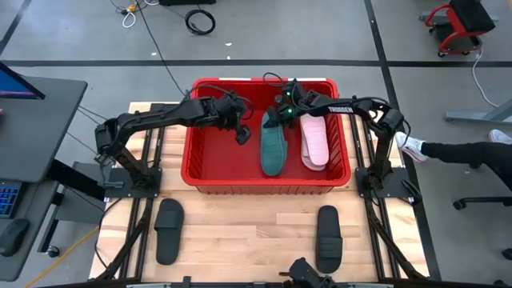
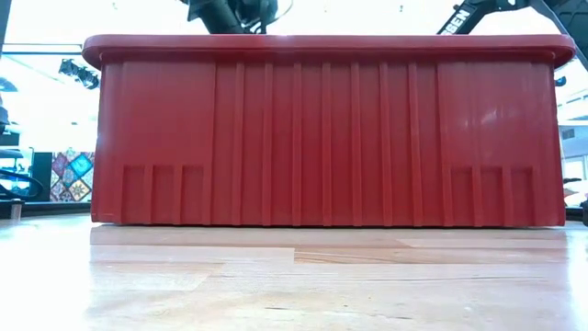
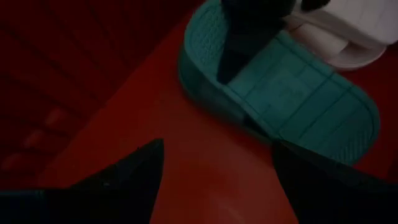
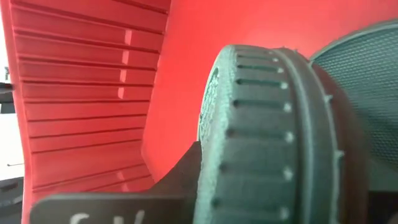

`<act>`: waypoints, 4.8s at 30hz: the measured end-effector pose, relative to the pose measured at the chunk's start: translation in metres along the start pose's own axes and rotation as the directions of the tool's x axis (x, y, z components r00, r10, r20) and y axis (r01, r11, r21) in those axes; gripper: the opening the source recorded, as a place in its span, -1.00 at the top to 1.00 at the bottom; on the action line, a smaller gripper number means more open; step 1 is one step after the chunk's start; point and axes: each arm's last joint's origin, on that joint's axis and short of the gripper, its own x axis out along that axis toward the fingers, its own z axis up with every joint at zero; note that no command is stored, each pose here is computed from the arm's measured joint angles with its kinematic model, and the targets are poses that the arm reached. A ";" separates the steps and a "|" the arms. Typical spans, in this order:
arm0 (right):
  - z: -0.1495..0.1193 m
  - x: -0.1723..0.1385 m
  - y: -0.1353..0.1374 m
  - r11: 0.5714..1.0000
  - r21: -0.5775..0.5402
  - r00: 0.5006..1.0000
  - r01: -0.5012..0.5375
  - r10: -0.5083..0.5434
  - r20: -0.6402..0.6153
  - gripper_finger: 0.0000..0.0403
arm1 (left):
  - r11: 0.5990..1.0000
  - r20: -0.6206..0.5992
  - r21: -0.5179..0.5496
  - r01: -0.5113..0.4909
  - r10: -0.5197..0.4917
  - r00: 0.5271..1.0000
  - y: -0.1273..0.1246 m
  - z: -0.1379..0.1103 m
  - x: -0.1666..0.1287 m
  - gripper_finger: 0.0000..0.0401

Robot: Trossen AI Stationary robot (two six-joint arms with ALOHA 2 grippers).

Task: Pick and place slides into bin
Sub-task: Stack the blue slipper on top of the other blue slipper in the red bin

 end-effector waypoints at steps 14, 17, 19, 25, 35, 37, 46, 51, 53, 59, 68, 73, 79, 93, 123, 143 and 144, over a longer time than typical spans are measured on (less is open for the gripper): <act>-0.002 0.001 0.005 0.998 0.044 0.999 -0.033 0.034 -0.023 0.73 | 0.994 -0.024 0.068 0.085 -0.084 0.996 -0.007 -0.004 0.019 -0.50; -0.005 0.002 0.007 0.995 0.078 0.996 -0.062 0.067 -0.066 0.73 | 0.993 -0.059 0.086 0.081 -0.076 0.995 -0.008 -0.007 0.029 -0.50; -0.006 0.002 0.009 0.993 0.092 0.993 -0.077 0.084 -0.082 0.73 | 0.993 -0.069 0.090 0.081 -0.075 0.995 -0.009 -0.008 0.032 -0.50; -0.010 0.006 0.013 0.995 0.082 0.995 -0.062 0.068 -0.068 0.73 | 0.993 -0.049 0.084 0.082 -0.079 0.996 -0.009 -0.006 0.032 -0.50; -0.010 0.006 0.024 0.990 0.073 0.989 -0.123 0.129 -0.074 0.73 | 0.994 -0.083 0.091 0.067 -0.060 0.995 -0.009 -0.010 0.044 -0.50; -0.010 0.007 0.021 0.991 0.066 0.989 -0.118 0.123 -0.078 0.73 | 0.994 -0.072 0.090 0.069 -0.063 0.995 -0.009 -0.009 0.045 -0.50; -0.002 0.001 0.007 0.997 -0.066 0.999 -0.038 0.037 -0.014 0.73 | 0.994 -0.115 0.091 0.064 -0.053 0.992 -0.012 -0.016 0.064 -0.50; -0.003 0.002 0.008 0.993 -0.114 0.999 -0.034 0.033 -0.010 0.66 | 0.995 -0.116 0.081 0.064 -0.054 0.992 -0.014 -0.017 0.074 -0.50; -0.005 0.005 0.009 0.990 -0.139 1.000 -0.014 0.014 0.000 0.65 | 0.995 -0.116 0.073 0.063 -0.055 0.992 -0.014 -0.018 0.076 -0.50; -0.005 0.007 0.009 0.982 -0.185 0.998 0.047 -0.038 0.051 0.60 | 0.995 -0.116 0.071 0.065 -0.056 0.992 -0.016 -0.019 0.082 -0.50; 0.001 -0.001 0.003 0.972 -0.215 0.993 0.091 -0.072 0.095 -0.05 | 0.995 -0.119 0.070 0.065 -0.057 0.991 -0.016 -0.020 0.084 -0.50; -0.002 -0.016 0.017 0.949 -0.296 0.990 0.112 -0.080 0.118 -0.40 | 0.995 -0.107 0.072 0.068 -0.060 0.992 -0.017 -0.019 0.084 -0.50; -0.011 -0.034 0.022 0.899 -0.360 0.968 0.248 -0.212 0.136 -0.61 | 0.995 -0.069 0.069 0.074 -0.069 0.995 -0.018 -0.015 0.084 -0.50; -0.012 -0.041 0.023 0.823 -0.444 0.935 0.353 -0.292 0.201 -0.65 | 0.994 -0.039 0.068 0.085 -0.083 0.996 -0.022 -0.013 0.084 -0.50; 0.008 -0.046 0.027 0.869 -0.381 0.944 0.316 -0.250 0.213 -0.97 | 0.998 -0.027 0.019 0.056 -0.055 0.998 -0.034 -0.016 0.082 -0.50; 0.008 -0.031 0.026 0.925 -0.374 0.998 0.062 -0.053 0.034 -0.97 | 0.993 0.168 -0.048 0.105 -0.096 0.981 -0.051 -0.009 0.121 -0.50; 0.007 -0.031 0.026 0.926 -0.373 0.998 0.059 -0.051 0.030 -0.97 | 0.994 0.158 -0.048 0.097 -0.088 0.984 -0.051 -0.011 0.123 -0.50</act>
